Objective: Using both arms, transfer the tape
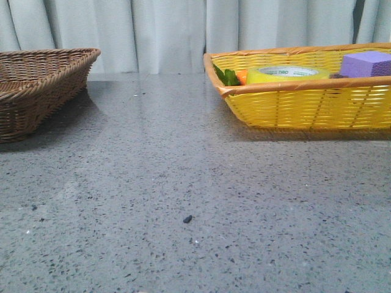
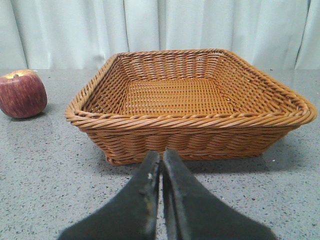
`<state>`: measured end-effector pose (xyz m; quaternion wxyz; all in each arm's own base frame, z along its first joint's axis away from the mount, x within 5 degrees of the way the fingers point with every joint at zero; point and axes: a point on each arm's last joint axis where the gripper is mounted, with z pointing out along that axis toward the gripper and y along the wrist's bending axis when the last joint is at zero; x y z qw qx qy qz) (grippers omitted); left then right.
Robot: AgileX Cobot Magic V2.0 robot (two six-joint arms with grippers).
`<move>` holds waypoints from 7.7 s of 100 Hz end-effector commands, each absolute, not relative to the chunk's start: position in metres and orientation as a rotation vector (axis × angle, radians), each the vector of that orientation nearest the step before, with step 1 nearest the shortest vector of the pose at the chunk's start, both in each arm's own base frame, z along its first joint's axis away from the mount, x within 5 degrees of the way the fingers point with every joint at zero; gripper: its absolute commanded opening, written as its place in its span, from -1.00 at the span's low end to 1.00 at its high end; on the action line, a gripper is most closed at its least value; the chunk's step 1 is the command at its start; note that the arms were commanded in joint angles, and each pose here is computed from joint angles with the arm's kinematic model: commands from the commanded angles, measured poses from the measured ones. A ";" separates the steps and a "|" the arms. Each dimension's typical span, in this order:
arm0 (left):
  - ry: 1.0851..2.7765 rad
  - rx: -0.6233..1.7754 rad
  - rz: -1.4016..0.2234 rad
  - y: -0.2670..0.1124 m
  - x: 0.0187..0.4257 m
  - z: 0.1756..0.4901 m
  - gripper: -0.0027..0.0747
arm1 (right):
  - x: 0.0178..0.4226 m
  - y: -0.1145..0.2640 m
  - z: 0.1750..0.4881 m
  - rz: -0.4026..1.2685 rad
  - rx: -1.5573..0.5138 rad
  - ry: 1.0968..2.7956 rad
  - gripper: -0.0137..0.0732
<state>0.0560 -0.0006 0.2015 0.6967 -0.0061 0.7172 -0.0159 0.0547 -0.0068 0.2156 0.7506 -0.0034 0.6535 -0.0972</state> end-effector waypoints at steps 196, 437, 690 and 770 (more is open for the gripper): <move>1.442 -0.012 -0.069 -0.004 0.109 0.326 -0.98 | 0.204 0.023 0.389 0.163 -0.132 2.178 0.11; 1.442 -0.012 -0.069 -0.004 0.109 0.326 -0.98 | 0.314 0.266 0.414 0.389 -1.042 2.172 -0.80; 1.901 0.738 -0.369 -0.176 0.210 0.351 0.07 | 0.214 0.134 0.529 0.159 -0.699 1.913 -0.85; 2.211 0.960 -0.274 -0.242 0.261 0.294 0.07 | 0.141 0.069 0.448 0.133 -0.447 1.905 -0.85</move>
